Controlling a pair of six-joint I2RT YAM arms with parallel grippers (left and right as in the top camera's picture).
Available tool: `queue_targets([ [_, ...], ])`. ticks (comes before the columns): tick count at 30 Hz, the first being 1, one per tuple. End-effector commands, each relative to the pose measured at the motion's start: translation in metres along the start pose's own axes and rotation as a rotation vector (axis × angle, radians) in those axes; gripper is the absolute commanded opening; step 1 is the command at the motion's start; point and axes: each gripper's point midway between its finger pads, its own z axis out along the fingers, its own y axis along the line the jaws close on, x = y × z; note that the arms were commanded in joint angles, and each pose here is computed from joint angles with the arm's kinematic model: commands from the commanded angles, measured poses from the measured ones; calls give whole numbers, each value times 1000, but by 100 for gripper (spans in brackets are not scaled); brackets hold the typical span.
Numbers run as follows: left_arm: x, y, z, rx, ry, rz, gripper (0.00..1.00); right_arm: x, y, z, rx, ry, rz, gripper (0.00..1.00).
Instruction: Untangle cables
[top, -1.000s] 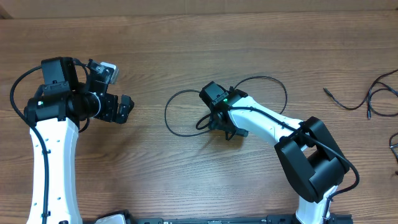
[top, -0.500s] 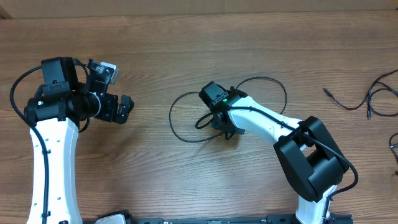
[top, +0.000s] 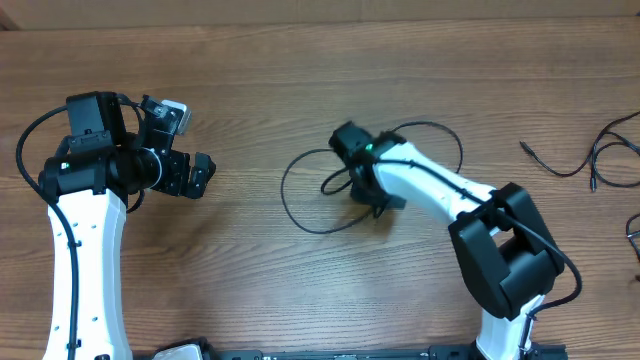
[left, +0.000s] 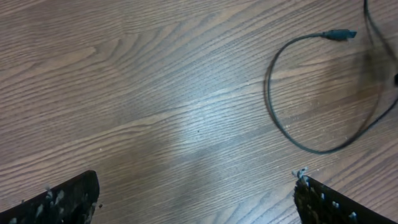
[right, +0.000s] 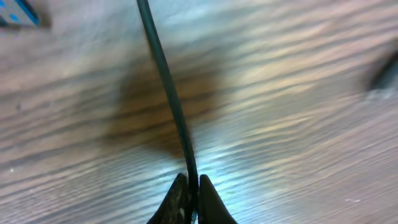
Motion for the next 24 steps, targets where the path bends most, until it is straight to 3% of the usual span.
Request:
queue_targets([
  [1,-2,0,0,11,-8,9,100,-40,-9,-30,19,-103,14,4],
  [15,-2,0,0,11,-8,10,100,-177,-76,-167,2,-456,294,4],
  [24,-2,0,0,11,-9,10,100,-257,-155,-216,56,-766,598,4],
])
